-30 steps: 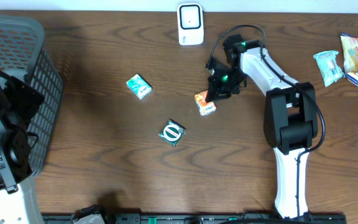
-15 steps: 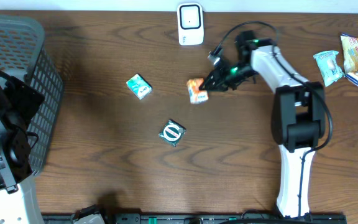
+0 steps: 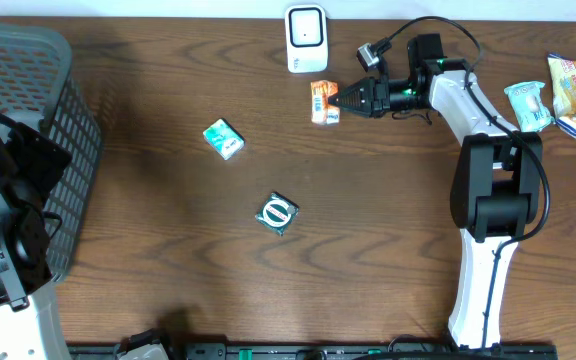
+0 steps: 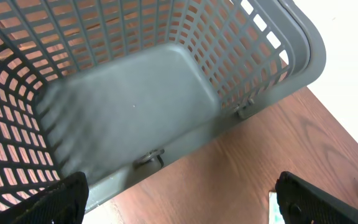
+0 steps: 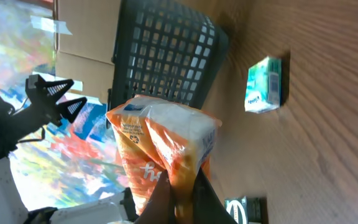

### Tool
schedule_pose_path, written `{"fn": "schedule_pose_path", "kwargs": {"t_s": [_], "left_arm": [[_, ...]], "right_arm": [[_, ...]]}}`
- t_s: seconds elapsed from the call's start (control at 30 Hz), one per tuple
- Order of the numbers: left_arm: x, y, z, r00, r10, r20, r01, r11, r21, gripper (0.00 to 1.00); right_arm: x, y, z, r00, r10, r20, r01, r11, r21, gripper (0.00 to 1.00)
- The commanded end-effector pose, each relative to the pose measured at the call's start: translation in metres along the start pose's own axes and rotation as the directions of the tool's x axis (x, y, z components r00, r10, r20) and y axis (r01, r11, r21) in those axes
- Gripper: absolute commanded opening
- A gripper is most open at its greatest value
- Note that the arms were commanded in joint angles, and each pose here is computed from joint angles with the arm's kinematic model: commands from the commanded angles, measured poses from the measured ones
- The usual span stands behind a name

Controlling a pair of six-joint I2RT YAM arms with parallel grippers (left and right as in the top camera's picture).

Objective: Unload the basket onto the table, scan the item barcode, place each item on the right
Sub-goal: 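Lift the orange pack and raise it toward the scanner face, then carry the orange pack to the right table edge and release it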

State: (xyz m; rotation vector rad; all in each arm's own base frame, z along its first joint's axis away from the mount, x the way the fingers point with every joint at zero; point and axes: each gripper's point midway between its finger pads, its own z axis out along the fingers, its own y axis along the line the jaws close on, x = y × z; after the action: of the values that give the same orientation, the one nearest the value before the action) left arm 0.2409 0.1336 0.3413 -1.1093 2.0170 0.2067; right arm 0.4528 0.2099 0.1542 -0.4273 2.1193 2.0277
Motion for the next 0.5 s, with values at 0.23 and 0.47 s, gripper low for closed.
{"fn": "schedule_pose_path", "kwargs": {"t_s": [0.23, 0.47], "left_arm": [[-0.001, 0.002, 0.000, 1.000, -0.010, 0.002, 0.010, 1.000, -0.009, 0.95], [-0.001, 0.002, 0.000, 1.000, -0.010, 0.002, 0.010, 1.000, -0.009, 0.95]], "right_arm": [[-0.002, 0.008, 0.010, 0.998, -0.055, -0.017, 0.054, 0.998, -0.020, 0.01], [0.016, -0.059, 0.031, 0.994, 0.054, -0.095, -0.009, 0.908, 0.418, 0.01]]}}
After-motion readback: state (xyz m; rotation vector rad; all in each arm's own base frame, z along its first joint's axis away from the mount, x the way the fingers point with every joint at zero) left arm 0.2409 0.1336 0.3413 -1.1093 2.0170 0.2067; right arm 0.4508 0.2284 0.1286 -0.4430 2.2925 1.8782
